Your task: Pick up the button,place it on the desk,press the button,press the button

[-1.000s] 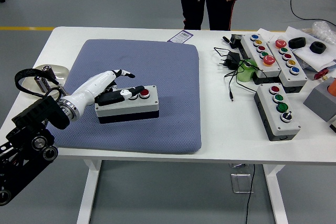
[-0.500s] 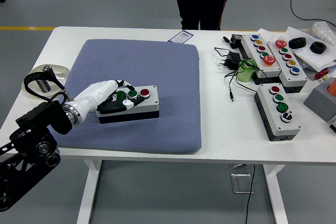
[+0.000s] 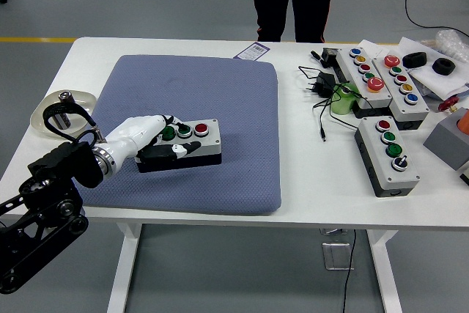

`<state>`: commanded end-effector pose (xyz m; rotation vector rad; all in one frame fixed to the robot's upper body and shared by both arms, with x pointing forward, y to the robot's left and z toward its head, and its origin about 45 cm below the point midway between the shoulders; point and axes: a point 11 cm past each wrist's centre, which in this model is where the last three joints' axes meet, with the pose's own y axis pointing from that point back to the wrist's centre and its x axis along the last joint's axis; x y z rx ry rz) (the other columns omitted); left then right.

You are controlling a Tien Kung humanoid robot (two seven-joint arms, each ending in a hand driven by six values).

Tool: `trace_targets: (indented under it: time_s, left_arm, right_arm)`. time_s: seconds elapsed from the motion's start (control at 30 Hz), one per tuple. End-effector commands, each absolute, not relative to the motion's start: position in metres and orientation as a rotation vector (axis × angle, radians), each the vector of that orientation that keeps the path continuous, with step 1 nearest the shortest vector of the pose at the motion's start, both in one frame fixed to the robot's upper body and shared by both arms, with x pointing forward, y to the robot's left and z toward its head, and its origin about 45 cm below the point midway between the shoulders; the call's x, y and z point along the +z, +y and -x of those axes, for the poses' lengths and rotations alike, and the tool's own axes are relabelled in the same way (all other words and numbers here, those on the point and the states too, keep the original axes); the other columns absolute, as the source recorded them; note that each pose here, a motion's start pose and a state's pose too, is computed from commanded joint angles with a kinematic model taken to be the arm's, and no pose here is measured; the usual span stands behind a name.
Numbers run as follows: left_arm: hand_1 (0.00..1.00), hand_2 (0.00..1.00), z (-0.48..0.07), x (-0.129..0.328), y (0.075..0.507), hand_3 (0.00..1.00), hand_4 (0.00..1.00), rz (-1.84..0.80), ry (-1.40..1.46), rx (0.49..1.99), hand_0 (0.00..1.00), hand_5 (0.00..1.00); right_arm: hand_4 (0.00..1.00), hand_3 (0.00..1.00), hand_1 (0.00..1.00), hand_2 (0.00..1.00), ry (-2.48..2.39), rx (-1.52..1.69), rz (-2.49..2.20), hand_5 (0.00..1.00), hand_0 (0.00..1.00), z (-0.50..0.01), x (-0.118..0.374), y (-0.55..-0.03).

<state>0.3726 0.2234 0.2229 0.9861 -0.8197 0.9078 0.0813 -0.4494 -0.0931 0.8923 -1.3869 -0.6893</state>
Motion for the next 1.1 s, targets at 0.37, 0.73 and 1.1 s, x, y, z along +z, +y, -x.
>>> trace_targets:
  time_s: [0.37,0.73,1.1]
  left_arm:
    - [0.002,0.002,-0.374,0.224,0.225,0.552,0.838,-1.003,-0.824,0.895,0.002,0.998]
    - [0.002,0.002,-0.374,0.22,0.226,0.537,0.837,-1.021,-0.818,0.877,0.002,0.998]
    - [0.002,0.002,-0.375,0.248,0.216,0.578,0.836,-0.863,-0.871,0.986,0.002,0.998]
  right_arm:
    - [0.178,0.576,0.685,0.704,-1.39,-0.687,-0.894,0.113,0.746,-0.083,-0.093,-0.45]
    - [0.178,0.576,0.684,0.704,-1.393,-0.686,-0.895,0.112,0.746,-0.085,-0.092,-0.45]
    - [0.178,0.576,0.685,0.704,-1.393,-0.685,-0.894,0.112,0.745,-0.085,-0.092,-0.451]
